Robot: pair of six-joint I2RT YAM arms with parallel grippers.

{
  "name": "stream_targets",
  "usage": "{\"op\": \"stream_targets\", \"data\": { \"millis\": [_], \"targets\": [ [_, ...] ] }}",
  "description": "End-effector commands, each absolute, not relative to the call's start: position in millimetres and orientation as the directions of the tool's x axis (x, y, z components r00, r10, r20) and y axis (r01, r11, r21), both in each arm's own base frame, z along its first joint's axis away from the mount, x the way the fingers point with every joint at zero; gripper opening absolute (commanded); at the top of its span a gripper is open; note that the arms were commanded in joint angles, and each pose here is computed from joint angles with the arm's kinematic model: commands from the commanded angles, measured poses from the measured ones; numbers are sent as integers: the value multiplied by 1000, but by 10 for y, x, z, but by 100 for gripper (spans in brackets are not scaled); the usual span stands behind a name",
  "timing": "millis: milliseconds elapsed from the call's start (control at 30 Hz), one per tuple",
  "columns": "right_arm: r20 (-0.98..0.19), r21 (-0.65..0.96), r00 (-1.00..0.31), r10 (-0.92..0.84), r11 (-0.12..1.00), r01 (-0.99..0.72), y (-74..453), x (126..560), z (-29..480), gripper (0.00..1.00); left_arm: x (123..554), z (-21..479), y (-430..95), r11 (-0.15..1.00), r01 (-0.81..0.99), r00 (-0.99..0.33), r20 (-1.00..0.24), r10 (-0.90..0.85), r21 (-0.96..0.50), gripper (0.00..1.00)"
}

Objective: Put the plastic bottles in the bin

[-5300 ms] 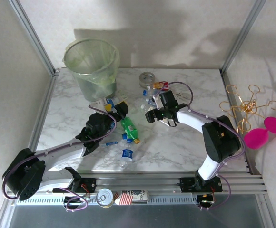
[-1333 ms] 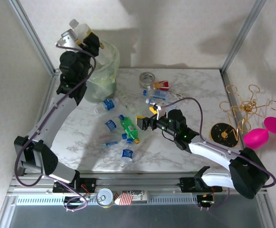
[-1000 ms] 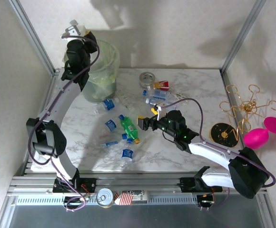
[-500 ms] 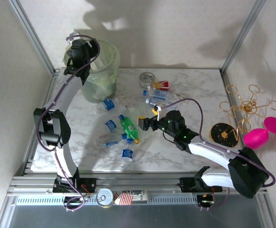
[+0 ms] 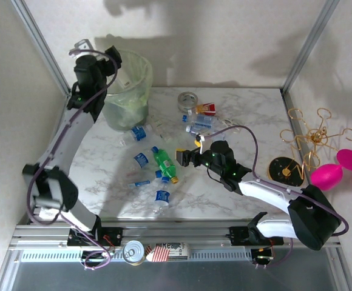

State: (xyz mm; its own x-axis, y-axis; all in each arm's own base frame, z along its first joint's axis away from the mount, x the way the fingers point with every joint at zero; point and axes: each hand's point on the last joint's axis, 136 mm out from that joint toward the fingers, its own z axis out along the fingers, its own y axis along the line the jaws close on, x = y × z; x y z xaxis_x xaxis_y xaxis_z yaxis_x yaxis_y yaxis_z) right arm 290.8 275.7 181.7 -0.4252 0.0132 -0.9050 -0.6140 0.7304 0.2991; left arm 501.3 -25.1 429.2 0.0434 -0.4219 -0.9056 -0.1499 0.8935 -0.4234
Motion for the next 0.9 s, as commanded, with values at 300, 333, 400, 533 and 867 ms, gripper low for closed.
{"op": "stream_targets", "data": {
  "millis": [300,333,400,533,867],
  "targets": [
    [-884,348,-451,124,819,-456,2628,3225,1844,99,3741,3852,-985,813,150,-88,-827,-555,-562,100],
    [-879,351,-460,127,826,-442,2623,3256,1819,99,3658,3718,-1052,800,157,-118,-815,-567,-579,100],
    [-866,351,-483,126,841,-411,2609,3306,1744,99,3518,3462,-1188,773,175,-182,-791,-584,-610,100],
    [-848,345,-512,133,873,-344,2556,3403,1630,99,3239,2885,-1388,738,131,-313,-734,-602,-662,100],
    [-833,352,-526,173,899,-261,2375,3509,1499,99,2437,1739,-2016,794,54,-596,-658,-461,-605,100]
  ]
}}
